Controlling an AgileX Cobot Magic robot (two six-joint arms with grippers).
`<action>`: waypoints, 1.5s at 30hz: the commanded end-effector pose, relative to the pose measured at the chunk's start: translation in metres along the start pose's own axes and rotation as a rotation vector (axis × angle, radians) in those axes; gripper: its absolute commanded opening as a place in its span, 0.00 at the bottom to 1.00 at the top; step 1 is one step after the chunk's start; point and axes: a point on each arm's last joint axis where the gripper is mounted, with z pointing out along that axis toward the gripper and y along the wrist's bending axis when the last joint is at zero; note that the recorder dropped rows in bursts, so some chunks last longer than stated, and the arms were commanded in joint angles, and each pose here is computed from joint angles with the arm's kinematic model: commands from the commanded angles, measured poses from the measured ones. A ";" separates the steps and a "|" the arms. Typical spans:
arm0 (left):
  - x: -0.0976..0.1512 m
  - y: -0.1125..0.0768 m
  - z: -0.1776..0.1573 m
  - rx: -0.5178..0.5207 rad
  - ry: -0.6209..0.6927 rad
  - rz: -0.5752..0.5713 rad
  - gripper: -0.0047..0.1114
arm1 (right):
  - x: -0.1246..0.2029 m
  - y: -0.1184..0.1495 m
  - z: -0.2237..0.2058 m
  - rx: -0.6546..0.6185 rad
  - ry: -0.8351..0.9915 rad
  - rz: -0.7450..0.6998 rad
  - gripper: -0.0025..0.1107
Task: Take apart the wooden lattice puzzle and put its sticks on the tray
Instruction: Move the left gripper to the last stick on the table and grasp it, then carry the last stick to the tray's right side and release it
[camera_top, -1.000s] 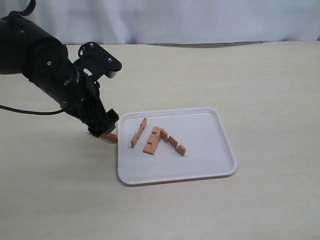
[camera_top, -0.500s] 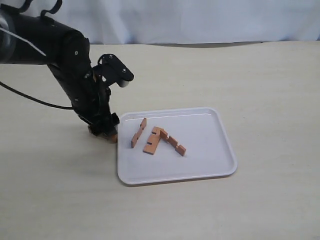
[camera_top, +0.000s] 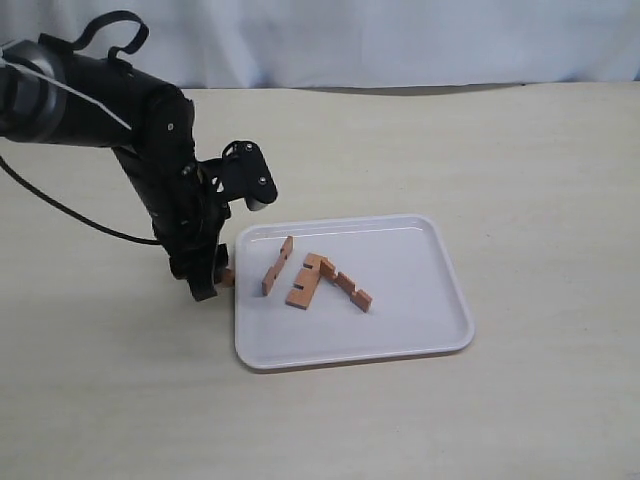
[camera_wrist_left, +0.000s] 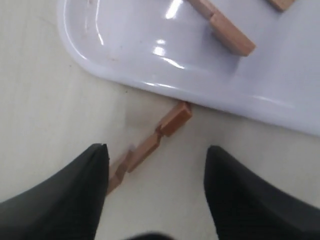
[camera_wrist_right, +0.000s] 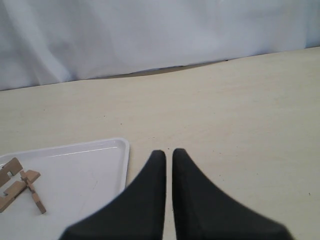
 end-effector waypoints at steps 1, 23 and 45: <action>0.002 -0.003 0.010 -0.038 -0.045 0.028 0.50 | 0.000 -0.001 0.001 0.008 -0.001 0.002 0.06; 0.004 -0.004 0.017 -0.053 -0.043 0.035 0.50 | 0.000 -0.001 0.001 0.008 -0.001 0.002 0.06; 0.015 -0.004 0.010 -0.009 0.092 0.066 0.04 | 0.000 -0.001 0.001 0.008 -0.001 0.002 0.06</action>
